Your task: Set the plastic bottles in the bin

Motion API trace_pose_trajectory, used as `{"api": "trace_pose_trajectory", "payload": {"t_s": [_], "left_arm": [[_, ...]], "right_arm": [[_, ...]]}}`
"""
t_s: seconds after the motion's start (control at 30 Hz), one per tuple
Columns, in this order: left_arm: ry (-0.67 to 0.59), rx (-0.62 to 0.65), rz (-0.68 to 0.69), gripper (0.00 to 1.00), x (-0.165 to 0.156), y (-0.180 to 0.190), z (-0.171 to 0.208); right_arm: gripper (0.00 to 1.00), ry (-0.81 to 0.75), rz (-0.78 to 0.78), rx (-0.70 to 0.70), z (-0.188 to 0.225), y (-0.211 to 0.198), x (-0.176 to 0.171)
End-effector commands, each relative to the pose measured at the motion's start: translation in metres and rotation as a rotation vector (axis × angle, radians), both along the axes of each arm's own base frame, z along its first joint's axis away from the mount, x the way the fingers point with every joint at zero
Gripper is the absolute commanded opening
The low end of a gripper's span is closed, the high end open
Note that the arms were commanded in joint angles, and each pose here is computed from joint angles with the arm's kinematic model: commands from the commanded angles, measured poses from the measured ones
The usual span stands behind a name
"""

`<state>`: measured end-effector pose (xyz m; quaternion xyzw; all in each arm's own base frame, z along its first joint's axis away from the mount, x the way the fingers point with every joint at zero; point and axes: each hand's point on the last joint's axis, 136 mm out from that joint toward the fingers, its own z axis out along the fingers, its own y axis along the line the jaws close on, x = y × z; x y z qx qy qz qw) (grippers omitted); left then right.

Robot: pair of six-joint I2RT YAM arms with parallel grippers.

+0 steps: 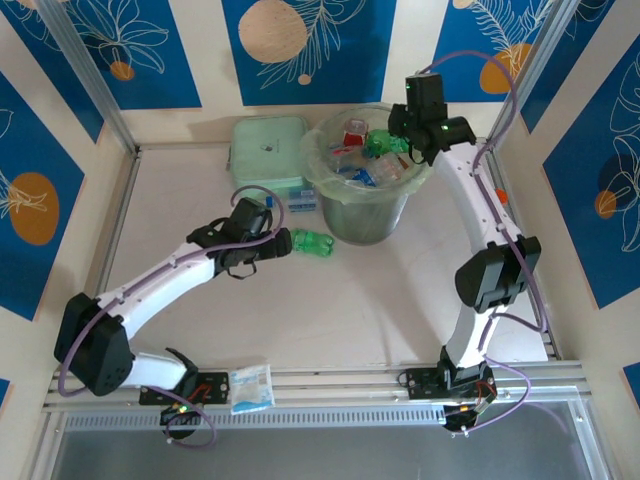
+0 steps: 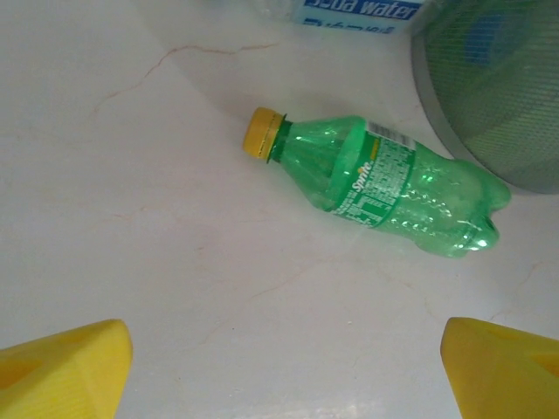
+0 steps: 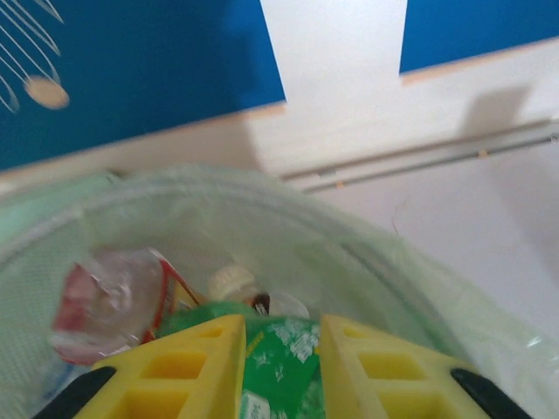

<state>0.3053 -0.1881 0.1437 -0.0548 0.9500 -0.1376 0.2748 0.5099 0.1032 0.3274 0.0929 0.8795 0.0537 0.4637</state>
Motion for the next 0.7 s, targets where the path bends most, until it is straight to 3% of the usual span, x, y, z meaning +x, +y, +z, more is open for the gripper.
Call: {"api": "trace_pose_trajectory", "payload": {"t_s": [0.0, 0.13, 0.3, 0.47, 0.67], "left_arm": [[0.091, -0.028, 0.053, 0.91, -0.003, -0.002, -0.016], [0.136, -0.066, 0.095, 0.92, 0.0, -0.009, -0.025], [0.169, -0.156, 0.166, 0.95, 0.004, -0.02, -0.035], [0.191, -0.279, 0.242, 0.97, 0.017, -0.037, -0.039], [0.237, -0.32, 0.367, 0.97, 0.033, -0.046, -0.049]], "right_arm": [[0.29, 0.044, -0.013, -0.036, -0.005, 0.0, -0.013], [0.28, 0.047, -0.001, -0.027, -0.004, 0.004, -0.018], [0.38, -0.086, 0.071, 0.028, 0.053, 0.024, -0.039], [0.47, -0.2, 0.209, 0.062, 0.118, 0.057, -0.086], [0.5, -0.253, 0.395, -0.002, 0.133, 0.105, -0.16]]}}
